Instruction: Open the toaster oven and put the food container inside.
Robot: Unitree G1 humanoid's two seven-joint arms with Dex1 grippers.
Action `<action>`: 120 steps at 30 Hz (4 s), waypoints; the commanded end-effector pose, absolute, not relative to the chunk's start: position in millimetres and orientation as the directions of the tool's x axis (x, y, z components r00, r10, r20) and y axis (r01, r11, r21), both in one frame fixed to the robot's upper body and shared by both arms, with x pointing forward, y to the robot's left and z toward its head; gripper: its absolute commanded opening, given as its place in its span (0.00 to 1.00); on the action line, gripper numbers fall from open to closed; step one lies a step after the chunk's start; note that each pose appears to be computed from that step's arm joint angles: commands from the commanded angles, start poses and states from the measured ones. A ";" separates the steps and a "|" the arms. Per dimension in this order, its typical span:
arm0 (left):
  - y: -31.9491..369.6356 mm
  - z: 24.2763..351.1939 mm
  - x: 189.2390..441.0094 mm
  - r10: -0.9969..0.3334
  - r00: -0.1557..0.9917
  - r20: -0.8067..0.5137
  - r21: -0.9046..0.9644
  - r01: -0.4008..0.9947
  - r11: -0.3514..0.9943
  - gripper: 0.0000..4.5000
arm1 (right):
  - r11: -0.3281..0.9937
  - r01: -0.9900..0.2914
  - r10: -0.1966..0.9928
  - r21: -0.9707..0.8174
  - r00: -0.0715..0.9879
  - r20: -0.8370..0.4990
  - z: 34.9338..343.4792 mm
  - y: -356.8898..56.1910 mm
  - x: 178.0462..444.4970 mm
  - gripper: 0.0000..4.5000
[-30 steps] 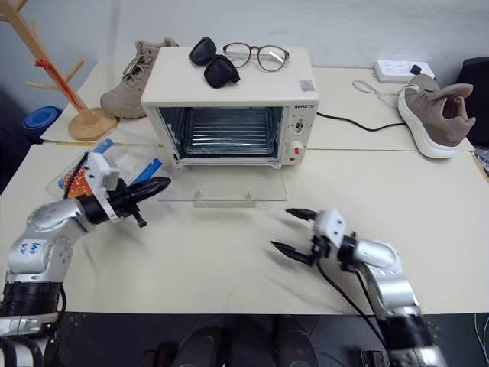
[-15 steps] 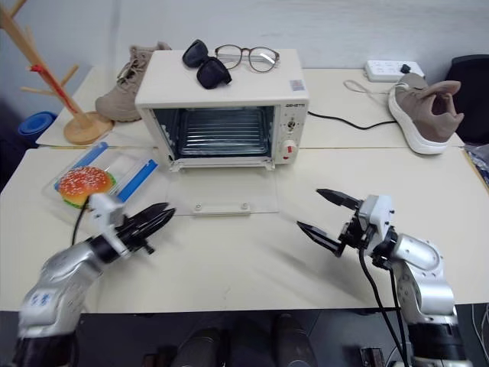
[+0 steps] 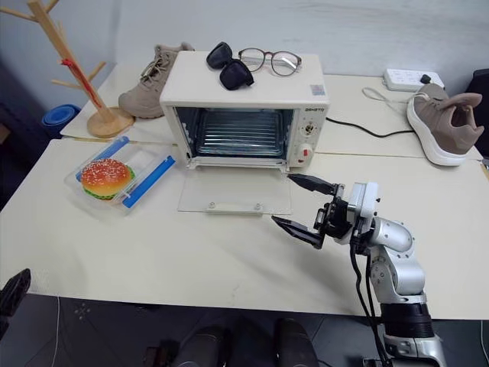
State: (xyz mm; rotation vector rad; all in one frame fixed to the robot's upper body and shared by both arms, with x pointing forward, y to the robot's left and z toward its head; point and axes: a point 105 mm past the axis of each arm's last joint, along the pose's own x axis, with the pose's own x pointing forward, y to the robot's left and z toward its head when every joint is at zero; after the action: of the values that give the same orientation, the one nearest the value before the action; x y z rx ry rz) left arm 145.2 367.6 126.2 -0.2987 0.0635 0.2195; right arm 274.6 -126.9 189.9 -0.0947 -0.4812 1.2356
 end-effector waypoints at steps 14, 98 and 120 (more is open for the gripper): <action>332.8 172.6 267.8 0.047 0.912 -0.407 -0.354 -0.205 0.912 0.99 | 0.320 -0.882 0.929 -0.345 0.221 0.296 190.2 -116.9 267.1 1.00; 160.3 159.7 300.3 -0.751 0.645 -0.142 0.122 0.764 0.633 0.00 | 0.436 -0.852 0.883 -0.290 0.467 -0.045 152.5 -83.5 318.0 0.01; 154.6 188.5 375.8 -0.511 0.842 0.174 0.052 0.510 0.859 0.00 | 0.683 -0.696 0.730 -0.222 0.663 0.166 194.2 -31.2 406.2 0.01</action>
State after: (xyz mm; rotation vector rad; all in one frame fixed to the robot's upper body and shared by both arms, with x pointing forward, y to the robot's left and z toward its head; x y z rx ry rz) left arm 383.8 154.1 174.7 -0.0179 -0.1303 -0.4982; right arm 415.6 -35.3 181.3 -0.1784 -0.2082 0.7528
